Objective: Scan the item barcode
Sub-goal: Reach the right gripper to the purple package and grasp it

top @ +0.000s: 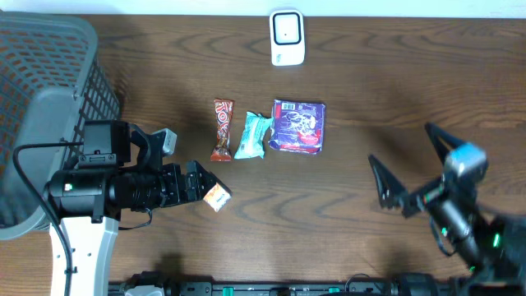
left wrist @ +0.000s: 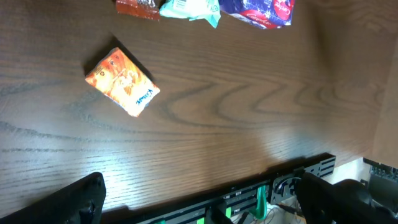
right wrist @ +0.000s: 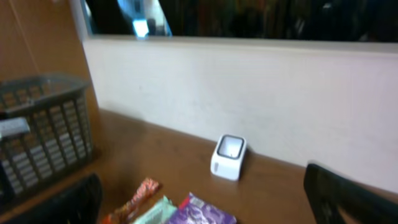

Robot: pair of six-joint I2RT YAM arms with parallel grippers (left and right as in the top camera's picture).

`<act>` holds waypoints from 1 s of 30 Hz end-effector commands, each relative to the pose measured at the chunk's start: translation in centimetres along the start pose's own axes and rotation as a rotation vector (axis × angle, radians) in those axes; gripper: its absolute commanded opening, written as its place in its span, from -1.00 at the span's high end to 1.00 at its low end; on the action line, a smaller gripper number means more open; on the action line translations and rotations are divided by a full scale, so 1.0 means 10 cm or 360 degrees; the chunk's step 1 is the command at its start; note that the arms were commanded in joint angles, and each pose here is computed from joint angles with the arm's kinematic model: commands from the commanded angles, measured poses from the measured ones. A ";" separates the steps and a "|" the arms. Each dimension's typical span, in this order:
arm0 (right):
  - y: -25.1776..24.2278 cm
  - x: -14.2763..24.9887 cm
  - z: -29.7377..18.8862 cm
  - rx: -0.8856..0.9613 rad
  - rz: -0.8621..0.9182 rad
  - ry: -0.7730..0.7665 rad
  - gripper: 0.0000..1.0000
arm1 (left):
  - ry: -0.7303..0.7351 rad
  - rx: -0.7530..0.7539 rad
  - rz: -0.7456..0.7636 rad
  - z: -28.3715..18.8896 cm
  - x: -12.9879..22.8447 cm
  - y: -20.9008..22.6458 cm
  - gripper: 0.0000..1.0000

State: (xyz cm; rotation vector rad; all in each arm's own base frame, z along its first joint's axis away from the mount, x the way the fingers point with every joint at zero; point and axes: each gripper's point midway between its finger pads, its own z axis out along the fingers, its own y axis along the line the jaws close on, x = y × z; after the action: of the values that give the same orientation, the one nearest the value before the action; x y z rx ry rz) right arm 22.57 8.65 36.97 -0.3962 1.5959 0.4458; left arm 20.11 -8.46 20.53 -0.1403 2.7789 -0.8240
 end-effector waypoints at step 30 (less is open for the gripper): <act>-0.42 1.66 1.33 0.0344 0.0748 0.1743 -0.99 | 0.0008 -0.0015 0.0016 0.01 0.01 0.02 -0.96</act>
State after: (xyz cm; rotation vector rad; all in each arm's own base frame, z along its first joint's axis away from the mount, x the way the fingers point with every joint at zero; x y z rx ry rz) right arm 33.80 12.97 21.82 -0.1592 2.7329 0.5216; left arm 20.15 -8.46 20.50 -0.1406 2.7796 -0.8242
